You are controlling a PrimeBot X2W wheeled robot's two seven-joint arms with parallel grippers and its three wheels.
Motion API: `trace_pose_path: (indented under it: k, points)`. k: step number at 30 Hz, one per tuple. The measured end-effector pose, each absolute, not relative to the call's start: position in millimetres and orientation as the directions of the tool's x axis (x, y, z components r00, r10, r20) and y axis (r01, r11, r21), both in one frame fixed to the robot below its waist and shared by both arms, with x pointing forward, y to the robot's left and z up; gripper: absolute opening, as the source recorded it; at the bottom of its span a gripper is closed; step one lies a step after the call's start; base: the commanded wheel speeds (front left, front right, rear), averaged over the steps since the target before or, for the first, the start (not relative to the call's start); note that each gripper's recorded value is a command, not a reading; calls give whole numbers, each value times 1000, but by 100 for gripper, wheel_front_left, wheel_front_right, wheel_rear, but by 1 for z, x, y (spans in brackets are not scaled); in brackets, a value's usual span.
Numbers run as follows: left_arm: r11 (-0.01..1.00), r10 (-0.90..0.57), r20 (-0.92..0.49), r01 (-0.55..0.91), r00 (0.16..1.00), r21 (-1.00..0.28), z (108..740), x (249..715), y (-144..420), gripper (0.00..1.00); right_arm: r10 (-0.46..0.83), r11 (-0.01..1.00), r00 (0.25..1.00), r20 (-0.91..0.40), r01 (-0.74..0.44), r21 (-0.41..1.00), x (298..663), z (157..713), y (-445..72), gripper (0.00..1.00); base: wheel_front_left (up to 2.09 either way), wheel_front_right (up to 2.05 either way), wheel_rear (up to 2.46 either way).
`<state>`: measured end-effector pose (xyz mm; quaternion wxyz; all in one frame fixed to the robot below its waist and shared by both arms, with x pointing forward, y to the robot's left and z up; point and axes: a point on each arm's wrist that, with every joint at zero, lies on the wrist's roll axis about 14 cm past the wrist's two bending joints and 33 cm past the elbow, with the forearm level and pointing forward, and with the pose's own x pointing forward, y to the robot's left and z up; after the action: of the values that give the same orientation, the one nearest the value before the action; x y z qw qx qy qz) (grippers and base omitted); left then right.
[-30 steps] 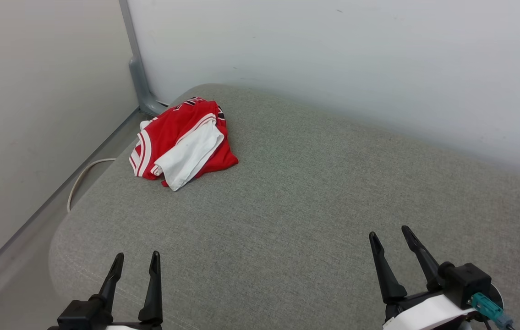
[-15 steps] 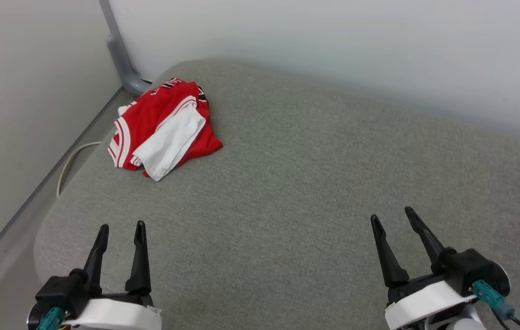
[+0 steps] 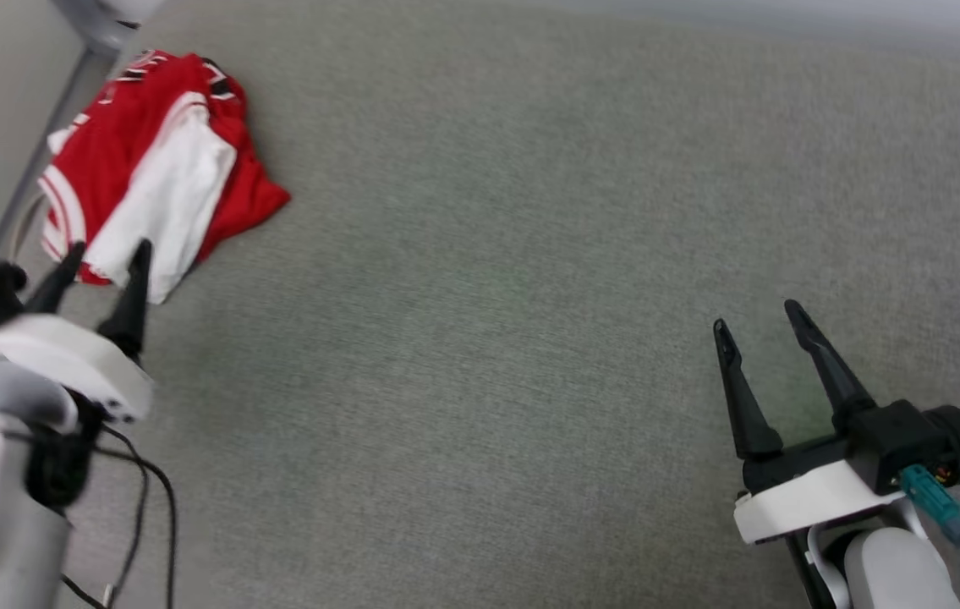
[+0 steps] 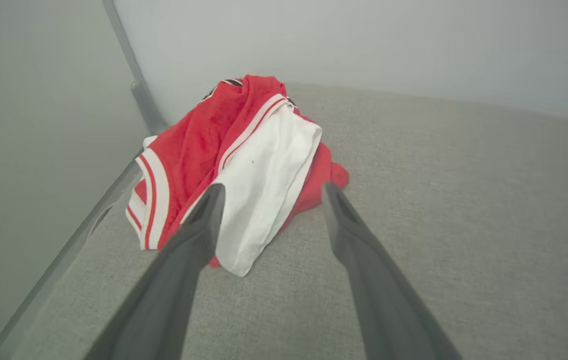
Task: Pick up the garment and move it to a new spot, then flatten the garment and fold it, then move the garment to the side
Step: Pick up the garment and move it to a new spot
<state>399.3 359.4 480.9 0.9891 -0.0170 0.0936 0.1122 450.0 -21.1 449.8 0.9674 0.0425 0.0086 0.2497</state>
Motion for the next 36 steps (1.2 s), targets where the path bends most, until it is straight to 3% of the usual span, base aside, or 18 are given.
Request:
trace_pose_path:
  k: [12,21,22,23,24,31,36]
  points:
    - [984,166,-605,-173,779,46,414,452,387,100,378,925,922,-88,-371,86,460,409,-66,100,0,0,0]
    - [987,134,-706,-159,696,32,377,460,381,100,342,939,932,-121,-334,75,464,394,-81,100,0,0,0]
    - [987,127,-714,-156,689,26,374,460,379,80,341,940,932,-123,-335,72,464,393,-81,100,0,0,0]
    - [987,119,-724,-157,680,15,371,458,377,8,341,940,932,-124,-335,71,464,393,-81,100,0,0,0]
    - [987,112,-725,-158,680,4,370,458,375,0,341,940,932,-124,-335,71,464,393,-81,100,0,0,0]
    - [995,77,-653,-101,753,1,391,460,366,0,351,936,930,-109,-346,60,462,403,-78,100,0,0,0]
    - [997,55,-519,-71,853,-11,434,467,363,0,352,935,933,-77,-349,57,457,421,-77,100,0,0,0]
